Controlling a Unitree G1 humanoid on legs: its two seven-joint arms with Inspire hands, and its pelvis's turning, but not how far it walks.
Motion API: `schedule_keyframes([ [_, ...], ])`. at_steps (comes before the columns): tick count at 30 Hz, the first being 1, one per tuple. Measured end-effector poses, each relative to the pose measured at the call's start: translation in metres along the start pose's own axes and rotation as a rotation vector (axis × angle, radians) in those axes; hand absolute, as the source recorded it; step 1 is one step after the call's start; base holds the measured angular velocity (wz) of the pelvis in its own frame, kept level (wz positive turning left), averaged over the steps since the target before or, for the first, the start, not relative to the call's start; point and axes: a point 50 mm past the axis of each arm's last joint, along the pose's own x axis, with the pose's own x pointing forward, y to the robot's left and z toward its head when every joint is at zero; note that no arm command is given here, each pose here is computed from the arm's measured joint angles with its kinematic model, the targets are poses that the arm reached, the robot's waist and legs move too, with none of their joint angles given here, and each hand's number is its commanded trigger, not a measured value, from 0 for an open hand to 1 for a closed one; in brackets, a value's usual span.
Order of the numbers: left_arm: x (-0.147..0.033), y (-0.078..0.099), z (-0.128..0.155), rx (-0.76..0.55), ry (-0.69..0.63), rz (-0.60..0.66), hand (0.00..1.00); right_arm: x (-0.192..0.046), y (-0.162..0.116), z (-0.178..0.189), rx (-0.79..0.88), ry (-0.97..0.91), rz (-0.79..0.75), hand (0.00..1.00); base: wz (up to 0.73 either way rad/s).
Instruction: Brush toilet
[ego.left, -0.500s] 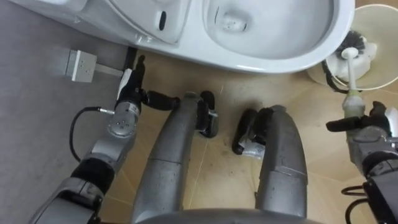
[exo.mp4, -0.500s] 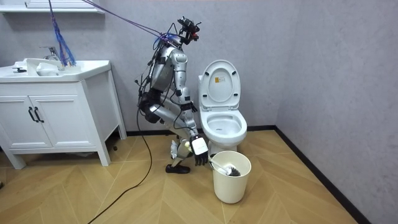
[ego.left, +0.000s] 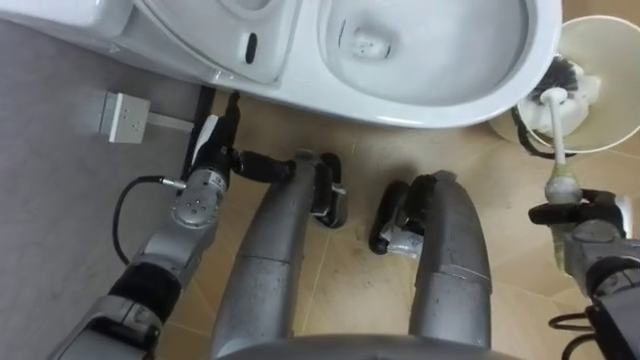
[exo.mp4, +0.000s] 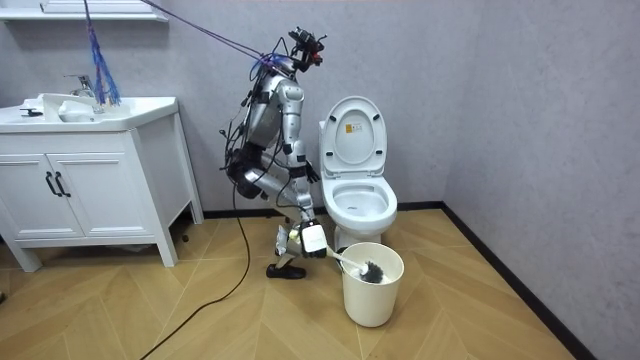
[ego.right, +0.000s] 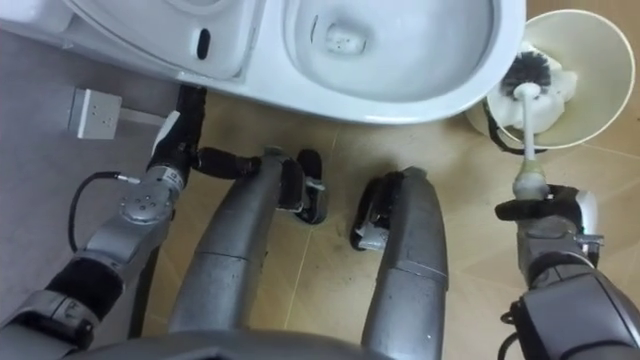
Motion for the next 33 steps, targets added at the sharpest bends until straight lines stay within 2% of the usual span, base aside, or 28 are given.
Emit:
schedule_keyframes([
  [14,-0.016,-0.001,-0.032,-0.003,0.084,0.003,0.0,-0.006,0.014,-0.027,-0.019,0.073,0.073,1.0,-0.05],
  [23,-0.025,0.011,-0.067,0.008,0.223,0.044,0.0,-0.01,0.018,-0.044,0.072,0.132,0.086,1.0,0.0],
  [26,-0.037,0.019,-0.089,-0.003,0.305,0.078,0.0,-0.013,0.021,-0.058,0.104,0.173,0.089,1.0,0.11],
  [29,-0.054,0.021,-0.112,-0.013,0.39,0.098,0.0,-0.017,0.02,-0.075,0.12,0.219,0.084,1.0,-0.03],
  [33,-0.081,0.034,-0.14,-0.049,0.492,0.173,0.0,-0.023,0.016,-0.096,0.133,0.251,0.064,1.0,0.03],
])
